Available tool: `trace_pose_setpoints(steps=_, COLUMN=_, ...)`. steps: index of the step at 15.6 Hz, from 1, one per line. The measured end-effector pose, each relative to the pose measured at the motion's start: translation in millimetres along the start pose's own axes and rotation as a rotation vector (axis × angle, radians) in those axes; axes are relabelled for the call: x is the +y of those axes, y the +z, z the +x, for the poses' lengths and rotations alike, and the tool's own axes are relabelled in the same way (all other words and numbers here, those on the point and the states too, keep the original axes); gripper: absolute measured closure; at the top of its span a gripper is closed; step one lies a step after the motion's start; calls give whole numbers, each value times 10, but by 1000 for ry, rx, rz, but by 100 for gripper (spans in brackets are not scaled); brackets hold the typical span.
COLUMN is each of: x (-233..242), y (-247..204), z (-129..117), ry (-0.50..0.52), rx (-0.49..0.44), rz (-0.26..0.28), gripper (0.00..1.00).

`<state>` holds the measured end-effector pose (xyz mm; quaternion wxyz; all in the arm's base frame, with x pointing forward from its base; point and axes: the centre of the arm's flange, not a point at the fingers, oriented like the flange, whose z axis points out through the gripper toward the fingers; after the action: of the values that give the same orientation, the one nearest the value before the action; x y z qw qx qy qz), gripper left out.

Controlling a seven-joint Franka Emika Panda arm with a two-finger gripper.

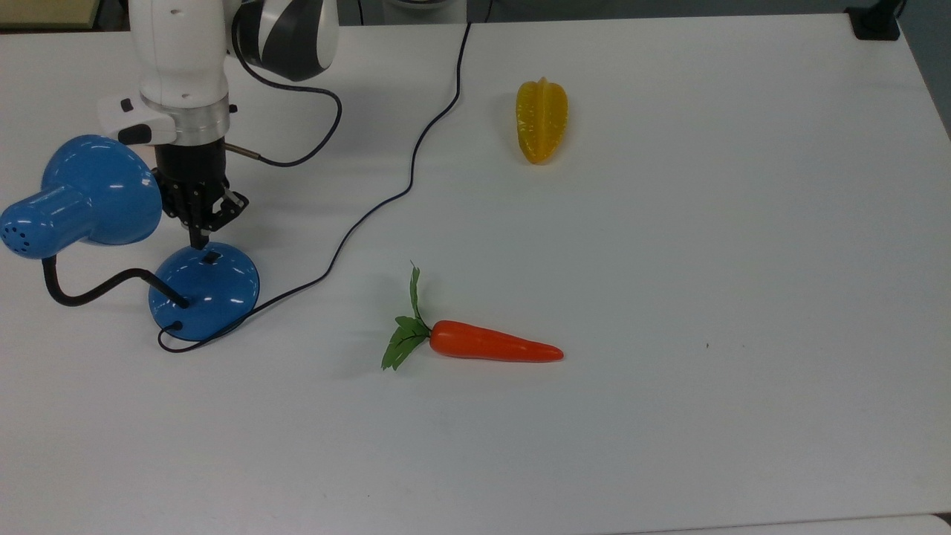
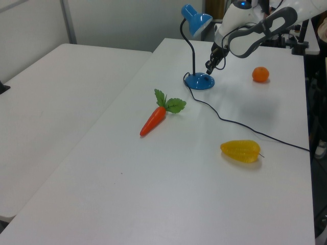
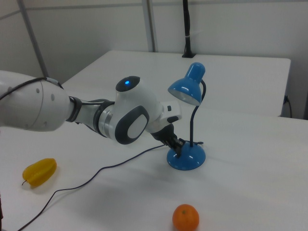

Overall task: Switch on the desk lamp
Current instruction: 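Lower the gripper and press the switch on the lamp base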

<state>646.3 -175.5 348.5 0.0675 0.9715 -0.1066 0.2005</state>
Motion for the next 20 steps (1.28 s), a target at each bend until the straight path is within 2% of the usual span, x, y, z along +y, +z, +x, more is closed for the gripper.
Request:
trace_pose_setpoints(steps=6, x=30, y=83, z=52, ry=-10, rx=24, rz=-4, gripper=99)
trace_pose_setpoints(steps=20, x=-22, y=179, z=25, ry=-27, rx=15, rz=1, gripper=99)
